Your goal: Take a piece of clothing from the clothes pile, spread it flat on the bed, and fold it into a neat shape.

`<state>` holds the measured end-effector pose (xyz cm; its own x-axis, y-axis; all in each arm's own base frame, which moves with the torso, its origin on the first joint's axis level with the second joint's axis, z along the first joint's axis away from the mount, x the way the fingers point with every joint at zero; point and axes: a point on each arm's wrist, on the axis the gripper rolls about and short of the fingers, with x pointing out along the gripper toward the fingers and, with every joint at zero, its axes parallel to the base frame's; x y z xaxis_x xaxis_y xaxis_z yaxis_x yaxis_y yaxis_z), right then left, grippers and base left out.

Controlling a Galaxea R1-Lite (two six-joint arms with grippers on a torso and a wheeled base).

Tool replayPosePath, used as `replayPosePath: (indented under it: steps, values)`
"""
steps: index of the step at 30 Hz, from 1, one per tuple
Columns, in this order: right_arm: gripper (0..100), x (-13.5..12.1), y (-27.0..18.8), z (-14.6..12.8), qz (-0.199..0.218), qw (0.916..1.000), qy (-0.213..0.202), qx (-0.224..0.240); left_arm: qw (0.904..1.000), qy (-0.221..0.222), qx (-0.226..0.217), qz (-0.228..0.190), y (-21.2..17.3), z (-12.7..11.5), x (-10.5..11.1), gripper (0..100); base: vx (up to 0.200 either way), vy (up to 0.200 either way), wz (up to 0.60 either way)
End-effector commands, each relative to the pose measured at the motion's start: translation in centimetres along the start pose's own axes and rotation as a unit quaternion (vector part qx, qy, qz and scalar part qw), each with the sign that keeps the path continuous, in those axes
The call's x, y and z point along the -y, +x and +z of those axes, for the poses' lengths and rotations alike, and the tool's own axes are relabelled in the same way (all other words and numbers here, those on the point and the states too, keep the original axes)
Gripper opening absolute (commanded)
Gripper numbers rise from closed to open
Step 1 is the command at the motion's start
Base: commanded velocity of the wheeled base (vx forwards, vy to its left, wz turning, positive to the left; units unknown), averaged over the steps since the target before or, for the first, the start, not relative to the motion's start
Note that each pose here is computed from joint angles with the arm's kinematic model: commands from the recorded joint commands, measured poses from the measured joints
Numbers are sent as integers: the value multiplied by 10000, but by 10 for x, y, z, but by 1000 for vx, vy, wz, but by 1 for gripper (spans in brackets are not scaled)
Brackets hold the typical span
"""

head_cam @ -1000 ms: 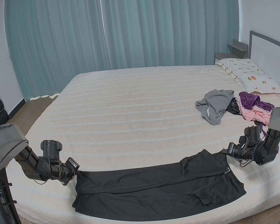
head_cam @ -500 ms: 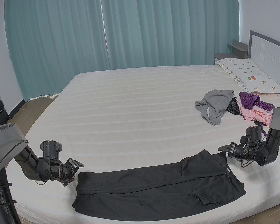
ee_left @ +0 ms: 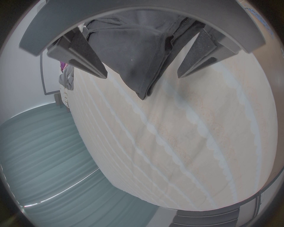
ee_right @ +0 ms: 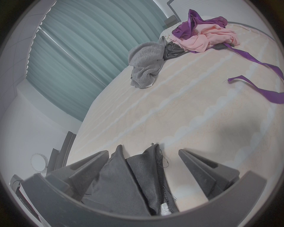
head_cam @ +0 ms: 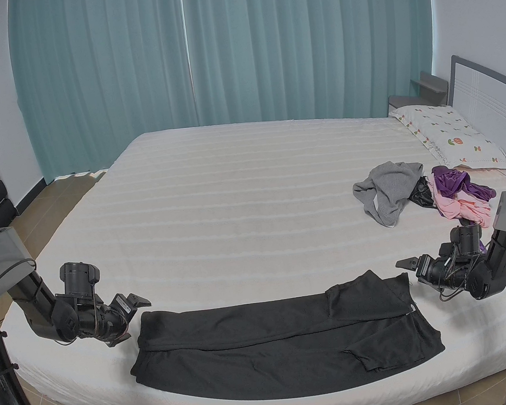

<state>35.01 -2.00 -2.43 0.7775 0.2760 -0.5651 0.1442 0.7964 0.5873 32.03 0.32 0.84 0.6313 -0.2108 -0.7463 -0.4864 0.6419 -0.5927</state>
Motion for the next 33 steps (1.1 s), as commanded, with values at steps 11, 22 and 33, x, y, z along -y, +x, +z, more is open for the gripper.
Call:
replayPosePath:
  steps: [11, 22, 33]
  values:
    - [100, -2, -8, -3, 78, 10000, 2, -43, 9996, 24, -205, 186, -21, -27, -19, 100, -182, 0, 0]
    - [100, -2, -9, -4, 75, 10000, 5, -50, 9989, 456, 45, 137, -14, -50, -32, 100, 0, 0, 0]
    - [100, -3, -9, -3, 78, 10000, 2, -43, 9961, 815, 299, 169, 8, -59, -27, 0, 0, 0, 0]
